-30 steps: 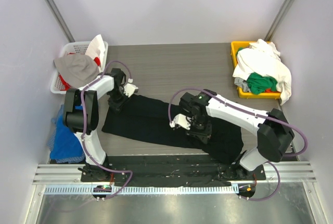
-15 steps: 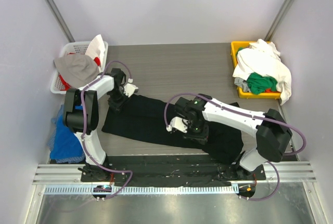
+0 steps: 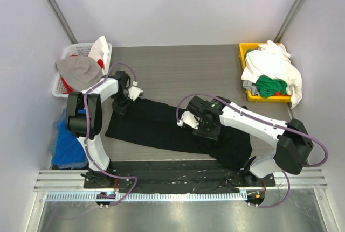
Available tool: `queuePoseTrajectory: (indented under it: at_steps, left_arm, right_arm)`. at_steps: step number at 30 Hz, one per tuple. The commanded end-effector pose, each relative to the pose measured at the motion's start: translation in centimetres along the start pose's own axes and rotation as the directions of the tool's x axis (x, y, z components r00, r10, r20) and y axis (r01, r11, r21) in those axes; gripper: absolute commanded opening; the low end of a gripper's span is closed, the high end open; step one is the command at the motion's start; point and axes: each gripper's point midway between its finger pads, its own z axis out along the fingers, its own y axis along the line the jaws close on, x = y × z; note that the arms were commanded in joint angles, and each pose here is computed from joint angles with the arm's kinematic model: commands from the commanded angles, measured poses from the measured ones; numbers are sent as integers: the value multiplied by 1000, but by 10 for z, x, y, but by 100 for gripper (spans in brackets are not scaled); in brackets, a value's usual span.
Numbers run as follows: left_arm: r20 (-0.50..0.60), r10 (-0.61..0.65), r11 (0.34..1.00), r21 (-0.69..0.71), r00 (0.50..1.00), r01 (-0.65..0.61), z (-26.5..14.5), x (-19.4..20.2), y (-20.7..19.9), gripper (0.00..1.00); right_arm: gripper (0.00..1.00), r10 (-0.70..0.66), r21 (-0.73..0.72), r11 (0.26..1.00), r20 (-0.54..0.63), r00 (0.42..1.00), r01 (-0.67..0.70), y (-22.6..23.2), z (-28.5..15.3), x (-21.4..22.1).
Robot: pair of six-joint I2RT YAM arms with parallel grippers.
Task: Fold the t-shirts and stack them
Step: Fold the other side of the tshirt into a rectangle
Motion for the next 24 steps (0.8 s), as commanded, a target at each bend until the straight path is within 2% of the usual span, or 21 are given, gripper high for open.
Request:
queuePoseTrajectory:
  at_steps: [1, 21, 22, 24]
  left_arm:
    - [2, 6, 999, -33, 1000, -6, 17, -1, 11, 15]
    - [-7, 13, 999, -29, 1000, -13, 20, 2, 9, 15]
    - [-8, 13, 999, -31, 1000, -13, 20, 3, 9, 15]
    - [-7, 15, 999, -33, 1000, -15, 19, 3, 9, 15]
  right_arm:
    - [44, 17, 44, 999, 15, 1000, -18, -6, -1, 3]
    - [43, 14, 3, 1000, 8, 1000, -14, -2, 21, 5]
    - [42, 12, 1, 1000, 7, 1000, -12, -2, 22, 5]
    - [33, 13, -14, 1000, 9, 1000, -13, 0, 24, 4]
